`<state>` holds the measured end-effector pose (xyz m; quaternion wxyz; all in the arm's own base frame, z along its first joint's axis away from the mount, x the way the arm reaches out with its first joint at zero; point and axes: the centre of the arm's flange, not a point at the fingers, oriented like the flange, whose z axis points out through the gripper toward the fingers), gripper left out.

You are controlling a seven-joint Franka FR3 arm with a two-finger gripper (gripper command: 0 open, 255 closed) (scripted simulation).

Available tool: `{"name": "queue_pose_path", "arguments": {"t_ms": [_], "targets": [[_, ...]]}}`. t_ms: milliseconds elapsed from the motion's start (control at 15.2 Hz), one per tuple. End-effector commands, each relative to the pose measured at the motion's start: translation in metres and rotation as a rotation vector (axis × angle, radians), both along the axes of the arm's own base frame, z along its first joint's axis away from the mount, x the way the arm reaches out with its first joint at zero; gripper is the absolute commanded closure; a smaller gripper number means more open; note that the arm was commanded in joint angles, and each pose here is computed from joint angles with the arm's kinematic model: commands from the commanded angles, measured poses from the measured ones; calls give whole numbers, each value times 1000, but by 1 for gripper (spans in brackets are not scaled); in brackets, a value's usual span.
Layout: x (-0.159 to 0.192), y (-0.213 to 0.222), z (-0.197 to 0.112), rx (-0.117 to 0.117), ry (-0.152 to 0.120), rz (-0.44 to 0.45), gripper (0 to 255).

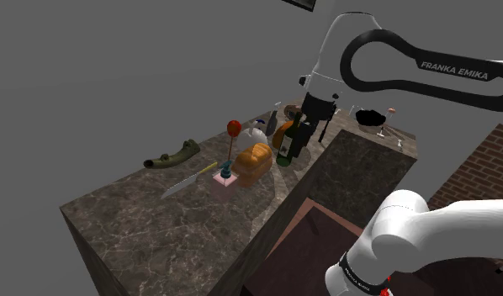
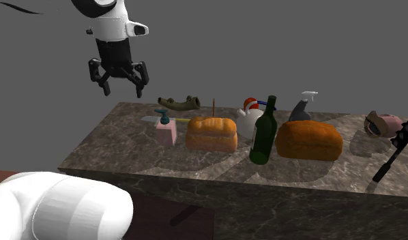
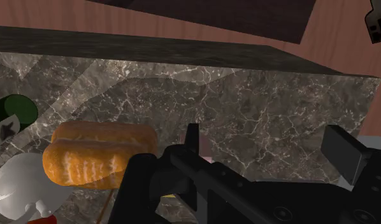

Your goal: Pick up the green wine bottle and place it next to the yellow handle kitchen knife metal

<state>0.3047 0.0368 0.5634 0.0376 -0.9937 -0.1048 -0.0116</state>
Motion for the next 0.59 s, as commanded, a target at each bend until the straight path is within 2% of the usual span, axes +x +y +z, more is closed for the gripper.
{"name": "queue_pose_path", "arguments": {"t_ms": [0,528], "targets": [[0,0,0,0,0,0,0],[43,-93,-16,-14,-7,11,0]]}}
